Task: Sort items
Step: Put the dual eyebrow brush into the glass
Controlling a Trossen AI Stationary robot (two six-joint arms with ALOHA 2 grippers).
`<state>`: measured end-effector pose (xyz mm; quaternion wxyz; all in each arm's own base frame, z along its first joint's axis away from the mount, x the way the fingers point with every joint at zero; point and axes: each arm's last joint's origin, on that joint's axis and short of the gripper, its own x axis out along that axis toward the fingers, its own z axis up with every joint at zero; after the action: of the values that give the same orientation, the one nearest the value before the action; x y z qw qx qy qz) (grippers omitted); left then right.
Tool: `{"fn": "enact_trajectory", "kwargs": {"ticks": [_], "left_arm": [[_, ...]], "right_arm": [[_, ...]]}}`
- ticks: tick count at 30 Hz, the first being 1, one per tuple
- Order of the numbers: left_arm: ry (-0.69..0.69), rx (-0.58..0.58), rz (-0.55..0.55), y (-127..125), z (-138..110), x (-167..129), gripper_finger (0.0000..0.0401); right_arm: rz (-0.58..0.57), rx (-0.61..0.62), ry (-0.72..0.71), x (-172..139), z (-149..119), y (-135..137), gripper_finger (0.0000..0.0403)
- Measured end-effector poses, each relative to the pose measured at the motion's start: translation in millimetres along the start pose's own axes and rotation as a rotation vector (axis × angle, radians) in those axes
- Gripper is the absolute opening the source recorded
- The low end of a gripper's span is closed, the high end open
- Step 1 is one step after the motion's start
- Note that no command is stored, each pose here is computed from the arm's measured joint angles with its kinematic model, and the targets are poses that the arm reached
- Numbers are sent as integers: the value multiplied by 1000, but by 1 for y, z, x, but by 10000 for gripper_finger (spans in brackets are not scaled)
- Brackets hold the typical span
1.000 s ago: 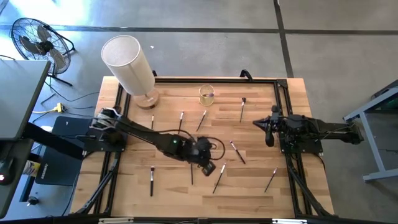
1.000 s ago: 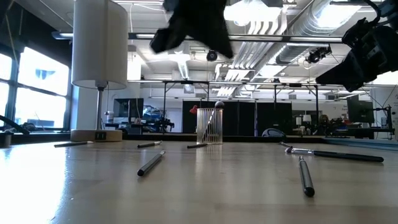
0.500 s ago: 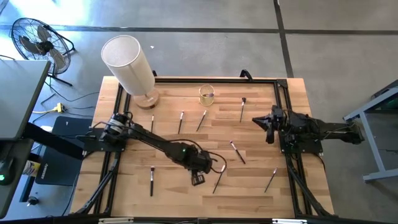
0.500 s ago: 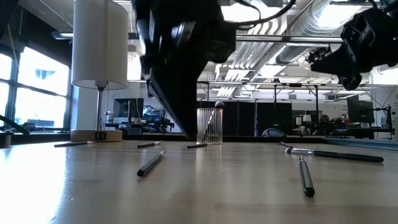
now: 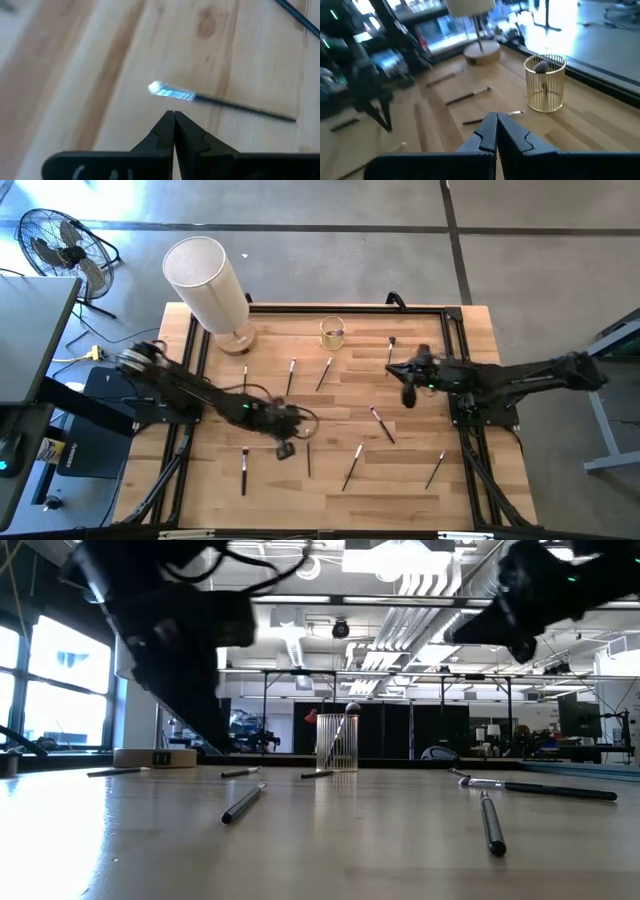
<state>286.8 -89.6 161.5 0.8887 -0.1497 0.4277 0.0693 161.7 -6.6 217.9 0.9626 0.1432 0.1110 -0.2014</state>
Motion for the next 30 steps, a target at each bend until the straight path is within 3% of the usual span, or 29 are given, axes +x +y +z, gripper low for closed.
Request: {"fn": "enact_trajectory", "kwargs": {"ticks": [6, 9, 14, 17, 22, 30], "left_arm": [[-82, 32, 10, 25, -23, -33, 0], [-114, 63, 1, 34, -31, -47, 0], [-154, 86, -23, 44, -41, -63, 0], [-167, 109, -53, 45, -42, -69, 0], [-152, 152, -93, 45, -43, -72, 0], [-147, 129, -113, 44, -43, -72, 0]], "right_arm": [[-150, -77, 213, 54, 33, 34, 1], [-382, 6, 350, 78, 44, 41, 1], [-760, 181, 600, 106, 56, 19, 5], [-894, 287, 705, 117, 54, -6, 22], [-958, 451, 794, 126, 44, -54, 73], [-931, 606, 749, 129, 46, -121, 141]]}}
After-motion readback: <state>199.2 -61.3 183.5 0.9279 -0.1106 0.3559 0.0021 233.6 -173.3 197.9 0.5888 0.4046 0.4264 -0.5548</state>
